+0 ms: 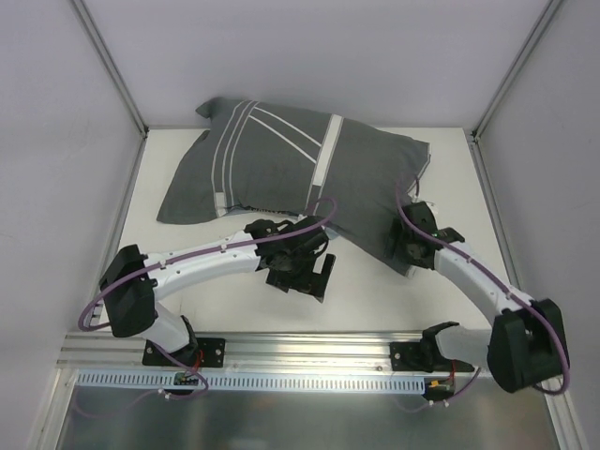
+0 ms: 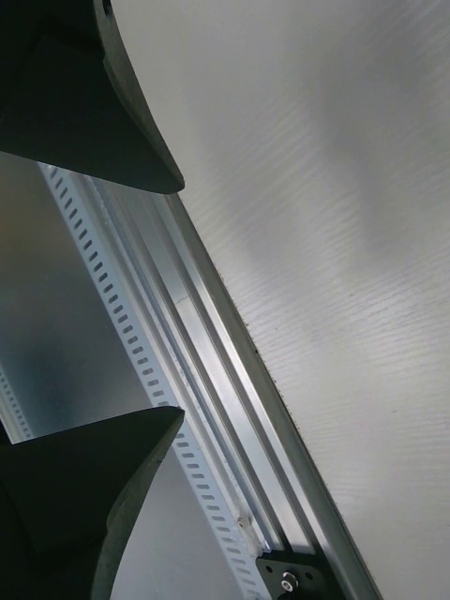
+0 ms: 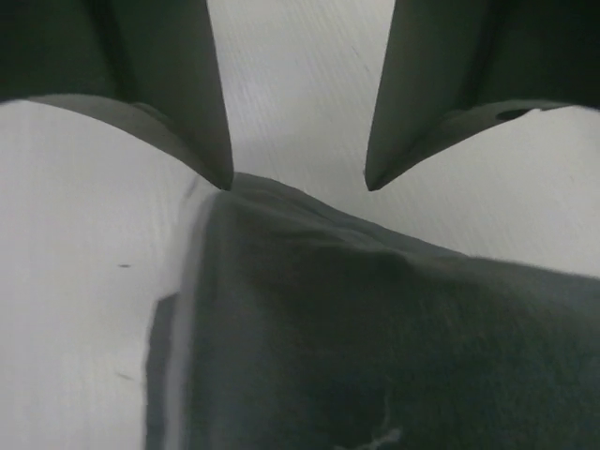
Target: Remove the pillowcase from the pillow
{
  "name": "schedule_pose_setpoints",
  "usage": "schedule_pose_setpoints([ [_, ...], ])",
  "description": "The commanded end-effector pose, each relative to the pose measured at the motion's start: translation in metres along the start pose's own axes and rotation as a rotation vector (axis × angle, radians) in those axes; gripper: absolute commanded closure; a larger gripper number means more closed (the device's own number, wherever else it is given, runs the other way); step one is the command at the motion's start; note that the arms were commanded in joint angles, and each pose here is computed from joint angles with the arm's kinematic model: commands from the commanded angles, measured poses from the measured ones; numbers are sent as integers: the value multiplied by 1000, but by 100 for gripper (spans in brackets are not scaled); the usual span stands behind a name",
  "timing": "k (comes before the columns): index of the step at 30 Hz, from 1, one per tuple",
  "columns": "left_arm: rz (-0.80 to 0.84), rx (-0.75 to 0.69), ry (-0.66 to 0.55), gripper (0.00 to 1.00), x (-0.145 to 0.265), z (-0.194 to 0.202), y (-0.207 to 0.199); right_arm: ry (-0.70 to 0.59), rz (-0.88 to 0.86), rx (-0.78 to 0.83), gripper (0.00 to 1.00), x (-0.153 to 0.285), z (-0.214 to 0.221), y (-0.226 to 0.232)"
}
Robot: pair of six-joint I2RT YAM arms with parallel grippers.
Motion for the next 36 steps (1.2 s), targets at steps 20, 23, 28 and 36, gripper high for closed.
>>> schedule_pose_setpoints([
  [20, 14, 367, -442, 1, 114, -4, 116, -414, -180, -76, 54, 147, -76, -14],
  [23, 19, 371, -430, 1, 113, -4, 116, -337, -147, -20, 8, 125, -66, -10],
  [28, 28, 384, -411, 1, 107, 3, 115, -238, -65, 42, 1, 74, -58, -3],
  [36, 44, 407, -396, 1, 101, 15, 114, -56, -158, 31, 4, -16, -42, 21],
])
Point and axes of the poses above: each gripper's point midway between its finger pads, its own x axis back along the fingers, its own y axis along the line the jaws close on, z = x × y, the point moved 4 cm from there along x, back along the fingers, and after that the axes turned 15 degrees about -x, right-handed, at the moved point
